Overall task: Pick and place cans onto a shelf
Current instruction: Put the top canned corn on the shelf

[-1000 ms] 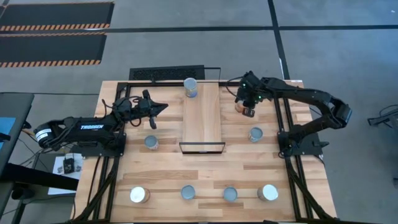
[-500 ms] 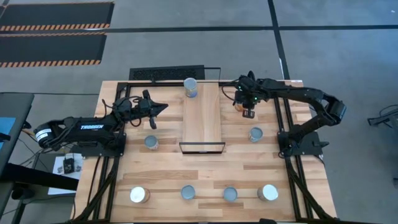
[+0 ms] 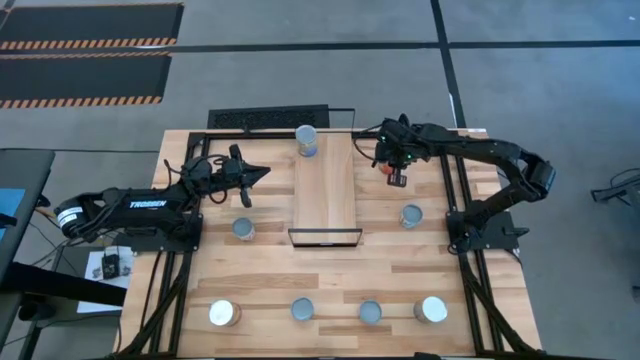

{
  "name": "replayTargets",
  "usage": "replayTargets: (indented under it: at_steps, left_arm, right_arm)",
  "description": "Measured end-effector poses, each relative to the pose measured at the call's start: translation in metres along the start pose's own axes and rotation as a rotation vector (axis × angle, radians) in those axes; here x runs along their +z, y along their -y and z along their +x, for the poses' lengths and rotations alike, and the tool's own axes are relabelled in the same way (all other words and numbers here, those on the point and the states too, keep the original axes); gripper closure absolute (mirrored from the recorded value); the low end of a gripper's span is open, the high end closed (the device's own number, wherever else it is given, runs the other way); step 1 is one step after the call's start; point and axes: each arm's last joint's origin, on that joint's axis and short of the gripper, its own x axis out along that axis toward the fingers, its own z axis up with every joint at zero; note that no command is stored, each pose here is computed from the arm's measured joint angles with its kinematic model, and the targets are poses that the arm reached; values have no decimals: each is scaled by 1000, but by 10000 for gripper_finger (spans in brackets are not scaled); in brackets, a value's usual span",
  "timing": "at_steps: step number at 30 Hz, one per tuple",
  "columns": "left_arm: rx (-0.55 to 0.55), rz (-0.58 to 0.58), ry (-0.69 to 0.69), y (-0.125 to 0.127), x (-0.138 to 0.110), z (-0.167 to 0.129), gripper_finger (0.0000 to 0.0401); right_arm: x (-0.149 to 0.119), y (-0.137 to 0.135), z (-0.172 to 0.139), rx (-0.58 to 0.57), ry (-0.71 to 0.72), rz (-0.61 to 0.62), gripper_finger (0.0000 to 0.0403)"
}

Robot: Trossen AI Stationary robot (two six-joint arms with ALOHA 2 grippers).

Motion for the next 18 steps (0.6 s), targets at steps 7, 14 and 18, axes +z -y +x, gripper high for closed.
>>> replayTargets:
  at_steps: [7, 14, 18]
  left_arm:
    - [0, 0, 0, 0, 0, 0, 401]
    - [0, 0, 0, 0, 0, 0, 401]
    - [0, 0, 0, 0, 0, 0, 401]
  right_arm:
    - [32, -4, -43, -12, 128, 6, 399]
    - [71, -19, -77, 12, 295, -63, 400]
    - [102, -29, -77, 63, 359, -132, 399]
